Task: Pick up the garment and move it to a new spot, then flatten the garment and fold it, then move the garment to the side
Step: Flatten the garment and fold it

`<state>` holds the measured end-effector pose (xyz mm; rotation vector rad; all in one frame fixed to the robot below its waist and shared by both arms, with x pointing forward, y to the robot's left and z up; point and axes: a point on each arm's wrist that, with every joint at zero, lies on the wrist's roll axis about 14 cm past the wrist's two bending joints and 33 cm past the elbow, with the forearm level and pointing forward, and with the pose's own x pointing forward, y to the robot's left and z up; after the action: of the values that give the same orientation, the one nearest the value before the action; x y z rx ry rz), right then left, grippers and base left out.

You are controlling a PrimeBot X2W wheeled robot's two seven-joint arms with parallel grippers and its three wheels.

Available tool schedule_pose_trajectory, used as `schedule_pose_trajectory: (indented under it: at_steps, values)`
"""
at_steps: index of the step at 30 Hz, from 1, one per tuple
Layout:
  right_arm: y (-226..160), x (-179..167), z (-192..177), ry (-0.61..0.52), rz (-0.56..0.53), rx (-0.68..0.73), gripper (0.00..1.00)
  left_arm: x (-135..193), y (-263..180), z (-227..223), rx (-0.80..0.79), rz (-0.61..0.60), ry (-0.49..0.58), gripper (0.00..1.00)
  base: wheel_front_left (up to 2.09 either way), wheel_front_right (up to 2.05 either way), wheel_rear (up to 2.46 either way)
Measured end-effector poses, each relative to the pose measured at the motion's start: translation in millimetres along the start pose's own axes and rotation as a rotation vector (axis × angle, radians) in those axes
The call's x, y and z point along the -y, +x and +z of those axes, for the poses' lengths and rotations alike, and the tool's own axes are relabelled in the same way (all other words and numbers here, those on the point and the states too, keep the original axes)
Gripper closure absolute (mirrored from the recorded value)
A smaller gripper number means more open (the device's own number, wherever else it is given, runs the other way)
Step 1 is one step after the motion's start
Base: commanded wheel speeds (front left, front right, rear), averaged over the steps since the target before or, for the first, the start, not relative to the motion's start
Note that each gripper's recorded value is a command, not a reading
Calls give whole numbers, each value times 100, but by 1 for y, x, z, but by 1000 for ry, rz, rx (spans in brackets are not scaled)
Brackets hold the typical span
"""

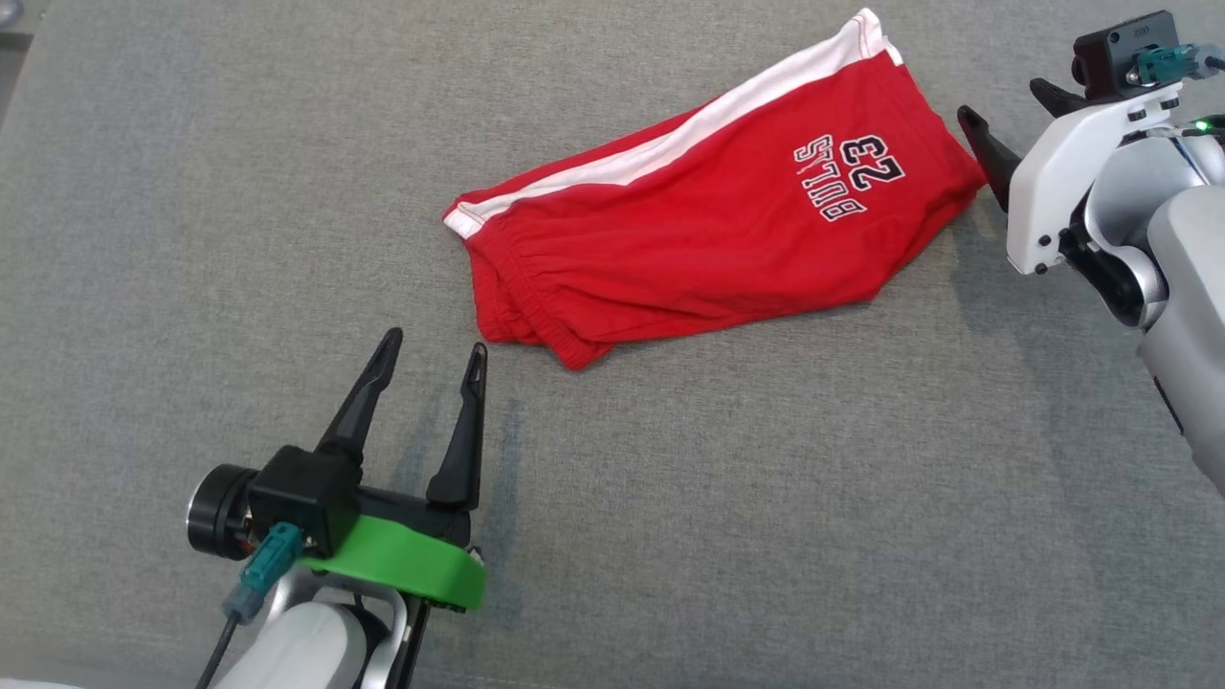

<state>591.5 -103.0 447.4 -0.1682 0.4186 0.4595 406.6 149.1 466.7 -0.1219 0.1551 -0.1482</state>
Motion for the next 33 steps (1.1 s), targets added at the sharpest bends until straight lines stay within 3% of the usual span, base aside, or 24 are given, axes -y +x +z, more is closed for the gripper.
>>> schedule_pose_trajectory:
  at_steps: [5, 16, 18, 26, 33]
  values:
    - [11, -6, -10, 21, 13, -83, 0, -2, -4, 5, 58, 26, 11, 0, 0, 0, 0]
    - [48, -34, -49, 93, 63, -217, 0, -22, -6, -12, 33, 106, -6, 0, 0, 0, 0]
    - [53, -40, -48, 125, 73, -209, 100, -26, -5, -13, 36, 124, -7, 0, 0, 0, 0]
    - [35, -64, -47, 266, 113, -170, 100, -27, -16, -24, 10, 138, -11, 0, 0, 0, 0]
    - [-14, -66, -55, 375, 97, -138, 100, -21, -37, -37, -25, 136, -23, 0, 0, 0, 0]
